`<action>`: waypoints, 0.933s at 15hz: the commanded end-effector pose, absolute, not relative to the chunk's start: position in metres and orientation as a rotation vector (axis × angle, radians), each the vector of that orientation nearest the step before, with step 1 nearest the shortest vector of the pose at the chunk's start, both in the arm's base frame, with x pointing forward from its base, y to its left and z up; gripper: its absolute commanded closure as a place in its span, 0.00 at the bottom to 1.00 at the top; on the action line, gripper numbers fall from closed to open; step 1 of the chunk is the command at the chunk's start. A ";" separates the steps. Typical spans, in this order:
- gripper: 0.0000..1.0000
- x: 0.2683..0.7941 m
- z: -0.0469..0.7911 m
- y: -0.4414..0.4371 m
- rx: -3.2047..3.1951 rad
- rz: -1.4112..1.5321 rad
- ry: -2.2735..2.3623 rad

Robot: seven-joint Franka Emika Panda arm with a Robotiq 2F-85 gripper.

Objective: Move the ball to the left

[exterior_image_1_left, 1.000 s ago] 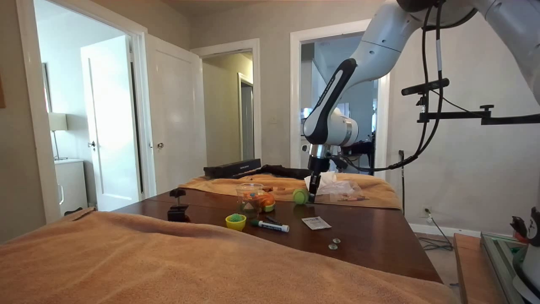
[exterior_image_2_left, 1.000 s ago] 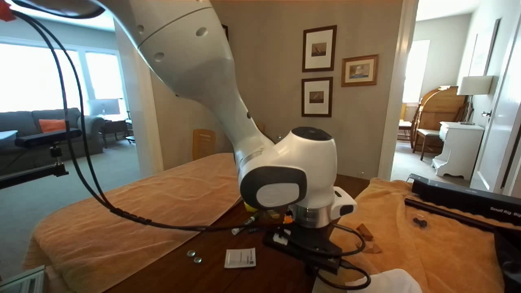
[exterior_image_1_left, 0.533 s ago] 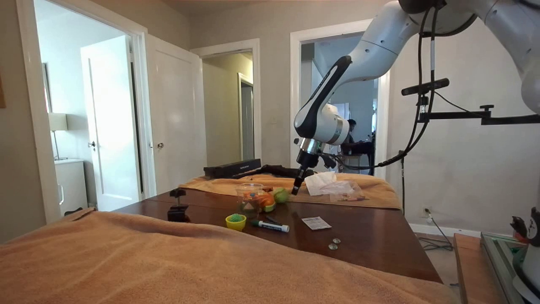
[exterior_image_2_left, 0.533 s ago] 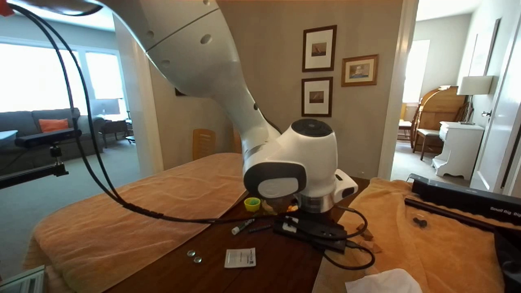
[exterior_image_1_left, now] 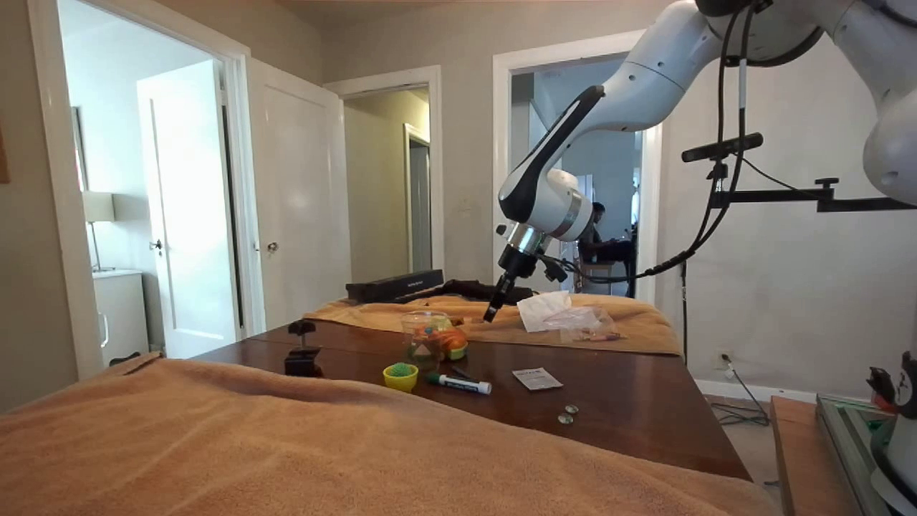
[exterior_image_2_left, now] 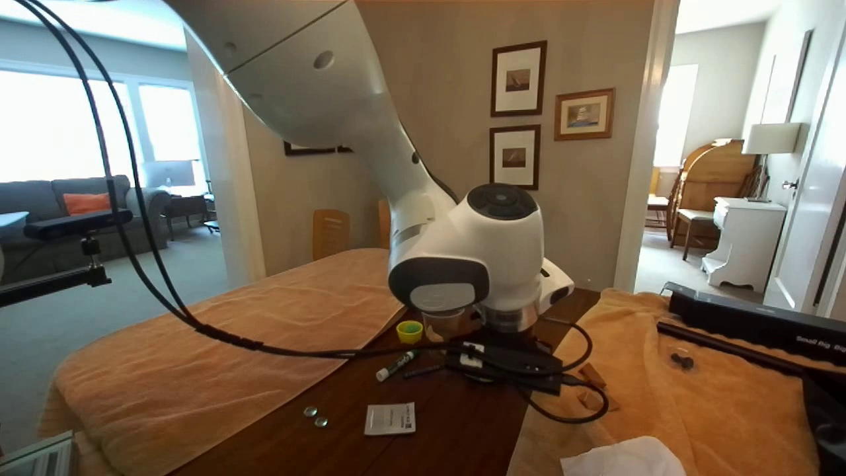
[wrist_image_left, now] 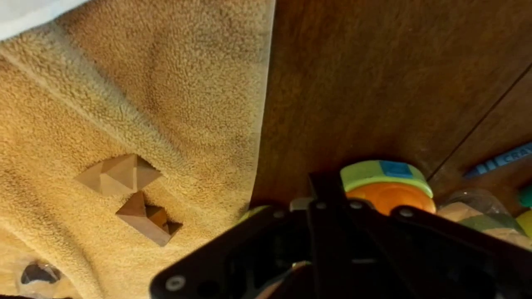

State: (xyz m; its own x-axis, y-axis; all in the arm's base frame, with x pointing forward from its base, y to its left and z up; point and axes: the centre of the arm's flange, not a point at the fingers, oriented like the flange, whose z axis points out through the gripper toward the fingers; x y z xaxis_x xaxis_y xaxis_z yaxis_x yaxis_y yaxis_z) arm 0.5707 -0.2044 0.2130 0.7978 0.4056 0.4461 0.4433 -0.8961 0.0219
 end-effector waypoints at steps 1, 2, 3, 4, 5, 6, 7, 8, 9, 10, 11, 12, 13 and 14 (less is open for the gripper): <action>1.00 0.530 0.225 -0.205 -2.957 -0.607 -0.696; 1.00 0.520 0.228 -0.206 -2.985 -0.572 -0.682; 1.00 0.509 0.231 -0.206 -3.002 -0.547 -0.668; 1.00 0.499 0.235 -0.207 -3.025 -0.512 -0.659; 1.00 0.488 0.238 -0.205 -3.041 -0.477 -0.631; 1.00 0.478 0.243 -0.203 -3.053 -0.444 -0.608; 1.00 0.469 0.248 -0.198 -3.057 -0.414 -0.599; 1.00 0.460 0.253 -0.193 -3.063 -0.378 -0.590; 1.00 0.452 0.258 -0.185 -3.058 -0.333 -0.585; 1.00 0.444 0.263 -0.178 -3.053 -0.295 -0.580; 1.00 0.436 0.270 -0.170 -3.042 -0.231 -0.564; 1.00 0.429 0.277 -0.161 -3.029 -0.170 -0.547; 1.00 0.424 0.282 -0.152 -3.021 -0.122 -0.535; 1.00 0.419 0.289 -0.143 -3.021 -0.090 -0.521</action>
State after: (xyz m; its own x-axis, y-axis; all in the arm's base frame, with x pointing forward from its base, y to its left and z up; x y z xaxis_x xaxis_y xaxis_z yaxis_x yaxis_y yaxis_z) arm 0.4415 -0.1746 0.2513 0.9252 0.3499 0.1467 0.3598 -0.9319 -0.0467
